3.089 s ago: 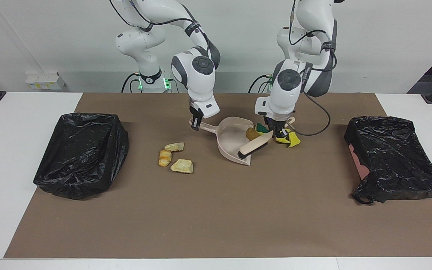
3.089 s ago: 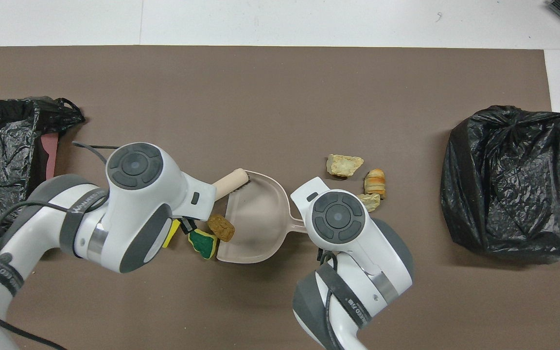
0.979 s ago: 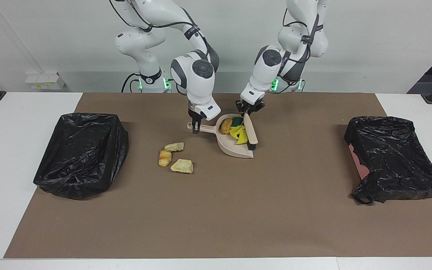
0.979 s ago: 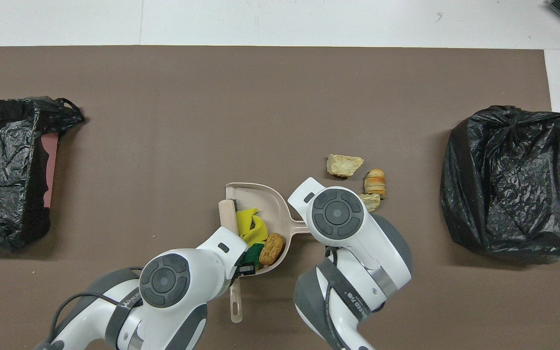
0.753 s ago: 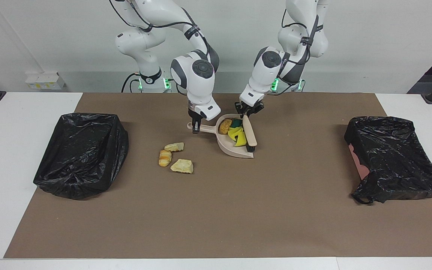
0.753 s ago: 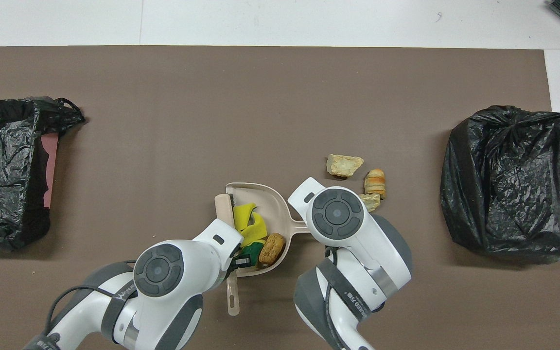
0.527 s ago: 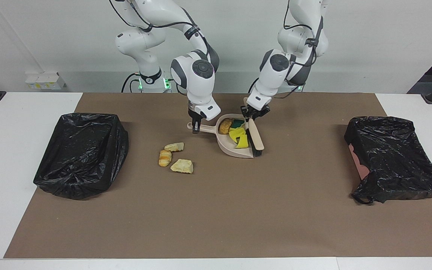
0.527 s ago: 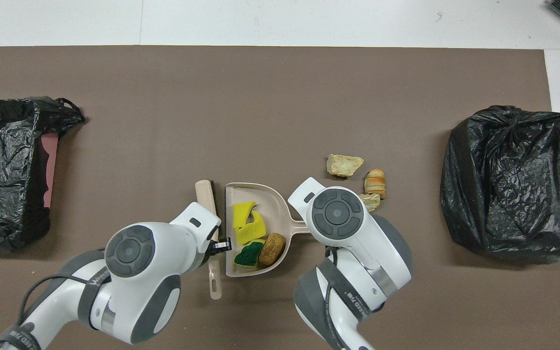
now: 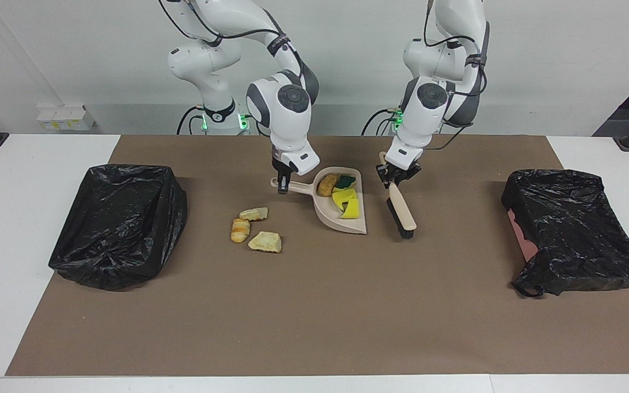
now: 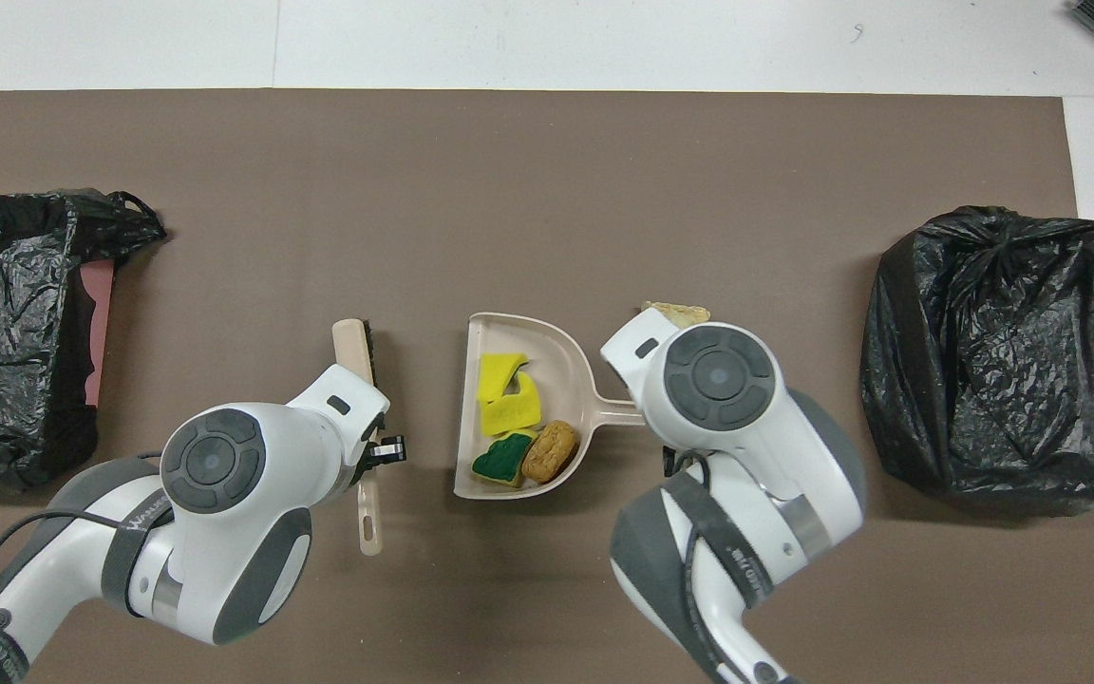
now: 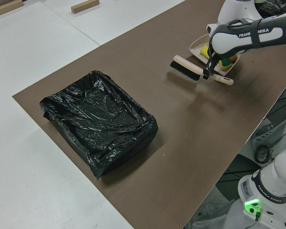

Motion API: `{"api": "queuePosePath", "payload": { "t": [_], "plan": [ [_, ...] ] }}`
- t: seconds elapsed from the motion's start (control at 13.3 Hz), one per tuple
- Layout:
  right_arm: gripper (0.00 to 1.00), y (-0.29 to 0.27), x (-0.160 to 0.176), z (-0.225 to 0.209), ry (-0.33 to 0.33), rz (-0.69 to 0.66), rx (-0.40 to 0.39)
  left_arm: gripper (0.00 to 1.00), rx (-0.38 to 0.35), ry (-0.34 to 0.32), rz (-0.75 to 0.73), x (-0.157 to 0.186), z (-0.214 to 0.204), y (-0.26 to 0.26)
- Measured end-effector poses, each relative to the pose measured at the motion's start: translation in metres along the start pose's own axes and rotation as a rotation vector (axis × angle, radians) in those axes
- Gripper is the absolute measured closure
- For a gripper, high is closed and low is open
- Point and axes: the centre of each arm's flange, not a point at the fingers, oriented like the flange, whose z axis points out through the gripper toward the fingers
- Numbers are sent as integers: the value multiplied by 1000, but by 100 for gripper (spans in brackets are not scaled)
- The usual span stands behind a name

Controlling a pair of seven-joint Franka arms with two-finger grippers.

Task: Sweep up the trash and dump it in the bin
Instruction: 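Carry the dustpan over the black bag with the right gripper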

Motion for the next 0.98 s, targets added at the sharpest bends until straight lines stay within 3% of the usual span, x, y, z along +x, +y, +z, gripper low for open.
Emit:
{"api": "queuePosePath", "payload": {
  "t": [0.3, 0.53, 0.98],
  "plan": [
    [68, 25, -76, -65, 27, 138, -35, 74, 2, -3, 32, -22, 0, 31],
    [68, 42, -150, -98, 33, 225, -43, 74, 6, -10, 15, -60, 3, 72],
    [68, 67, -347, -89, 12, 301, -21, 74, 11, -62, 11, -143, 18, 130]
  ]
}}
